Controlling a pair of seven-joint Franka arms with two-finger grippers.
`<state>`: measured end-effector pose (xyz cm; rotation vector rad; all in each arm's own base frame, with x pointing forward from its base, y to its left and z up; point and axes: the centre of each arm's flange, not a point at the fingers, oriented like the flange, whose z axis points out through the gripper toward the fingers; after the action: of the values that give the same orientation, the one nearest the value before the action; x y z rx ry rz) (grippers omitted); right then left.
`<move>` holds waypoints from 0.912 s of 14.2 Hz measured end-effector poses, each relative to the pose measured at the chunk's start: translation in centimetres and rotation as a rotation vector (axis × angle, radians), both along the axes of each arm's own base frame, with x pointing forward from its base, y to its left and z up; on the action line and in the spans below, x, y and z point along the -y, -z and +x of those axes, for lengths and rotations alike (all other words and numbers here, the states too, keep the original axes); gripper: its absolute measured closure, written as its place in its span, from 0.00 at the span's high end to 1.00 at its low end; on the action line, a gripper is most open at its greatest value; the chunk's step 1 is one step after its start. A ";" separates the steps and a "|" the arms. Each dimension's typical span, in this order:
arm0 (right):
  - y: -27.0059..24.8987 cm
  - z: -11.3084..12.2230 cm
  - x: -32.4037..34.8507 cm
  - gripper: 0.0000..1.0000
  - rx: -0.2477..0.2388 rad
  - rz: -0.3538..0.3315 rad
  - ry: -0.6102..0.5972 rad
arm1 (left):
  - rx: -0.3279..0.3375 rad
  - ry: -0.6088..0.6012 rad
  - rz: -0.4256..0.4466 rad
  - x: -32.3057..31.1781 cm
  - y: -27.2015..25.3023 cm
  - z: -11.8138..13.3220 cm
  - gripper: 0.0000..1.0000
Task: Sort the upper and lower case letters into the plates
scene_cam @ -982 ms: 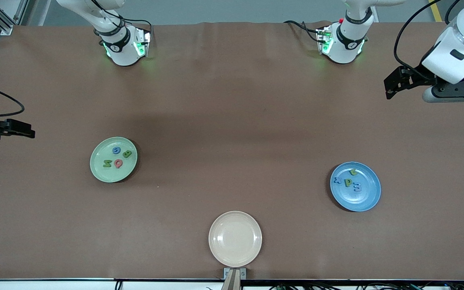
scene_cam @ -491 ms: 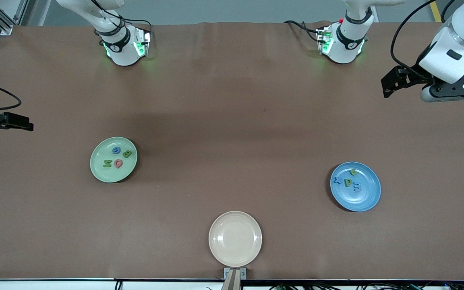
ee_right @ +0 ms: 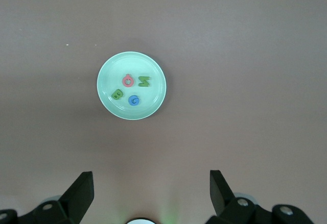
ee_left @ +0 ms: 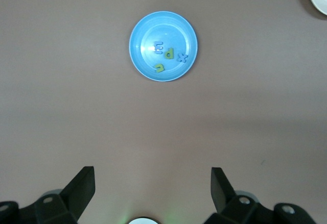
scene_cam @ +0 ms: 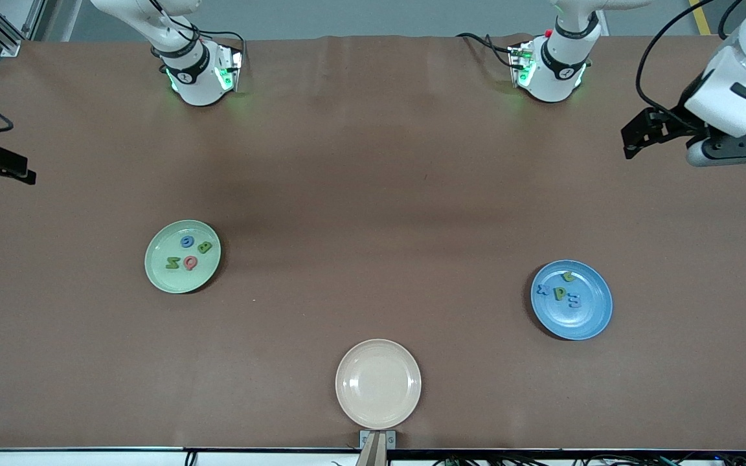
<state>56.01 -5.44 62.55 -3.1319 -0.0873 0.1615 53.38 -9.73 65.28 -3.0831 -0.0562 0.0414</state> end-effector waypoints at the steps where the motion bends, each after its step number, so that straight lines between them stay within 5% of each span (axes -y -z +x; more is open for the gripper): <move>1: -0.1 -0.7 -0.5 1.00 0.007 0.002 -0.009 | 0.000 0.002 -0.001 -0.5 0.0 0.1 1.00; 13: -5.1 -5.4 -1.1 1.00 0.085 0.007 -0.020 | 0.052 0.060 -0.034 -3.4 -0.7 -1.5 1.00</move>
<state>50.57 -4.36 67.69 -3.1309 -0.1194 0.0286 51.90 -6.36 65.97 -3.1173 0.0349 -0.0416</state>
